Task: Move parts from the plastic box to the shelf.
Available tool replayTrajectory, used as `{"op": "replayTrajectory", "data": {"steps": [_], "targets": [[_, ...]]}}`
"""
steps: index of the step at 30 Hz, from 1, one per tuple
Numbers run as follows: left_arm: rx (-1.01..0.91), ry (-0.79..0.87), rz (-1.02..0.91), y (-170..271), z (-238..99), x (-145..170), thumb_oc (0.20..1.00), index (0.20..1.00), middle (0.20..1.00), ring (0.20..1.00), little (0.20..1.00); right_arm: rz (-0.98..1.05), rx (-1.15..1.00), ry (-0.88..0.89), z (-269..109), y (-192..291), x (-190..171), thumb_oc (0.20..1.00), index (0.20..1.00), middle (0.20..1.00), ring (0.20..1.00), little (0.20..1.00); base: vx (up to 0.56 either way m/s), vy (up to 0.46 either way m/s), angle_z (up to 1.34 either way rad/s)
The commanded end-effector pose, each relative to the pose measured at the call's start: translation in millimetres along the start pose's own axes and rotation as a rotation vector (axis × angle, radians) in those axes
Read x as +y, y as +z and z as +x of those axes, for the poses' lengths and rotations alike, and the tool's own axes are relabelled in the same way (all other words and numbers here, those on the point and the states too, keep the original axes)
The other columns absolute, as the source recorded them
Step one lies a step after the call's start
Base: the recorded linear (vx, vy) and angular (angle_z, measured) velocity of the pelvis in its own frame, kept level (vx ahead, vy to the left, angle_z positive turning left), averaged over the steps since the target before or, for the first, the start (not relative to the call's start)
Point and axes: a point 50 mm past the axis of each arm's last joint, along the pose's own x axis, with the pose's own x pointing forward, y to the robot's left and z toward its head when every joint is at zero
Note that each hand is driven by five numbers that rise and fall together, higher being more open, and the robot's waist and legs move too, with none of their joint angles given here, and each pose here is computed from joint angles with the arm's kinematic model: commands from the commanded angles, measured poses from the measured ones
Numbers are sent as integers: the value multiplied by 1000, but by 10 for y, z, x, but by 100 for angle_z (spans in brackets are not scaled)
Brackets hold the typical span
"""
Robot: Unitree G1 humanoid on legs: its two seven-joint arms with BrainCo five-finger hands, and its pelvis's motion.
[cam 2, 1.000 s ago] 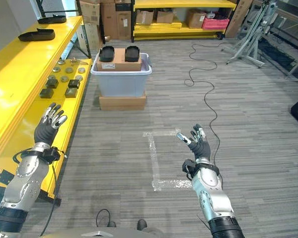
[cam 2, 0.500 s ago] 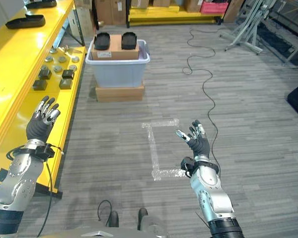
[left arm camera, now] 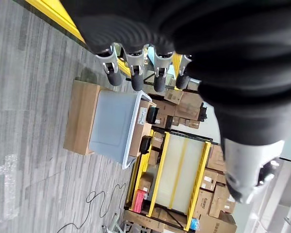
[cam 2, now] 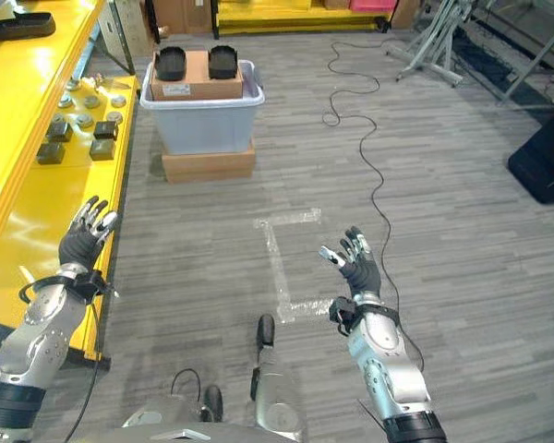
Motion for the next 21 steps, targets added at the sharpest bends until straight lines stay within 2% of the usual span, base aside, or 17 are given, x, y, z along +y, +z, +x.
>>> {"op": "replayTrajectory", "data": {"steps": [1,8,13,21], "targets": [[-153,-72,23,246,-67,-81,1000,1000,1000,1000,1000,3,-162,70,71,349,15,1000,1000,1000,1000,1000,409,-212,22],[-128,-24,-119,212,-53,-95,1000,1000,1000,1000,1000,-32,-144,73,212,452,14,1000,1000,1000,1000,1000,466,-316,24],[-112,-17,-133,157,-8,-94,1000,1000,1000,1000,1000,-37,-104,33,175,346,-131,1000,1000,1000,1000,1000,317,-229,-19],[-158,17,-117,239,-114,31,1000,1000,1000,1000,1000,-78,-95,17,130,267,-155,1000,1000,1000,1000,1000,480,104,-9]]}}
